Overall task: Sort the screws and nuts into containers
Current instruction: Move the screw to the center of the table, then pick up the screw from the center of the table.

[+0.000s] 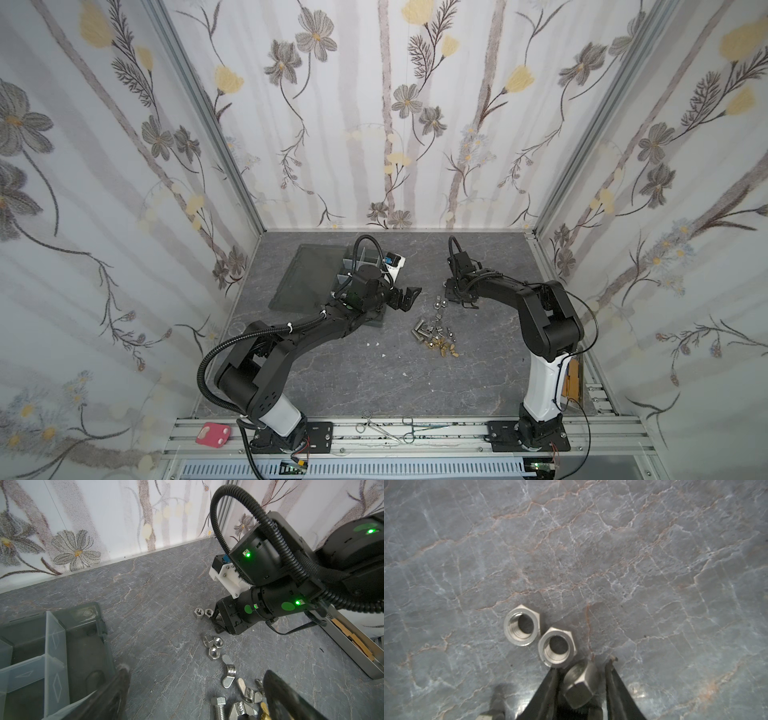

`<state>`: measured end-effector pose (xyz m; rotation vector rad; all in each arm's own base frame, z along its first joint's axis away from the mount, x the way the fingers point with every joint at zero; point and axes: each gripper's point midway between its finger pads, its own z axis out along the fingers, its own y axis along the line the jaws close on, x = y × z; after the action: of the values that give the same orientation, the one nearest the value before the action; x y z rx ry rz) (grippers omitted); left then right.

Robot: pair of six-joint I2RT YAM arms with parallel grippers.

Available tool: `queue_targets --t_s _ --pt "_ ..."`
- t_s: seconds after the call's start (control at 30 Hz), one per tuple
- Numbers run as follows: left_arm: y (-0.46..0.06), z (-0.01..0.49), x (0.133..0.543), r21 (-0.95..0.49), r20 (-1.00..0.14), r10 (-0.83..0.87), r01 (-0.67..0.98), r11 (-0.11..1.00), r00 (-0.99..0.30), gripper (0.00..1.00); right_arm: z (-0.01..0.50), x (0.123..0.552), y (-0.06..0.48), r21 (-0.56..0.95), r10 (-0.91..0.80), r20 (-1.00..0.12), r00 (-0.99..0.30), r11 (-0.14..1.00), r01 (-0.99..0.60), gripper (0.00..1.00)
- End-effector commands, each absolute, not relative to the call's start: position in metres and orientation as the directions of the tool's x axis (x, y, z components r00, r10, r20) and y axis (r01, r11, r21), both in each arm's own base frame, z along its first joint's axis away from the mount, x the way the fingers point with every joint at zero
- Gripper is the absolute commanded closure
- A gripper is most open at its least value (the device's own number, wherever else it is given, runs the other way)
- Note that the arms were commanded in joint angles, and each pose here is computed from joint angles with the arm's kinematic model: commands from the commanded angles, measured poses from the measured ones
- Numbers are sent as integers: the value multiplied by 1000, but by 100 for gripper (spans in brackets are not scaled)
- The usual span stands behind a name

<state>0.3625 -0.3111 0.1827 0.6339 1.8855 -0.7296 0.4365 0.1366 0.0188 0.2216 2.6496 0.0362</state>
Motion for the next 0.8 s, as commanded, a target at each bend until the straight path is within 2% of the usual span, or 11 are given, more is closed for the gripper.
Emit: queue_targets --t_s 0.0,0.03,0.23,0.33,0.47,0.63,0.7,0.77 --pt "-311 193 364 -204 -931 86 699 685 -355 0 11 423 138 74 172 -406 -897 985 155 61" --pt "-310 194 365 -201 -932 85 699 687 -352 0 12 422 139 76 171 -403 -899 985 154 58" --pt "-310 196 364 -199 -934 84 702 684 -346 0 11 412 144 82 165 -382 -909 986 145 59" --pt "-310 196 364 -200 -934 84 700 685 -348 0 10 409 146 82 159 -379 -912 987 139 55" --pt "-309 195 364 -203 -933 82 699 685 -351 0 9 407 147 82 156 -372 -915 988 135 63" --pt "-307 197 363 -197 -935 82 696 690 -346 0 15 406 146 77 153 -377 -913 988 134 63" --pt "-307 197 363 -195 -936 82 696 691 -344 0 16 405 147 75 142 -371 -918 990 122 49" --pt "-307 197 363 -195 -935 82 694 693 -345 0 17 404 148 78 125 -374 -919 992 103 46"
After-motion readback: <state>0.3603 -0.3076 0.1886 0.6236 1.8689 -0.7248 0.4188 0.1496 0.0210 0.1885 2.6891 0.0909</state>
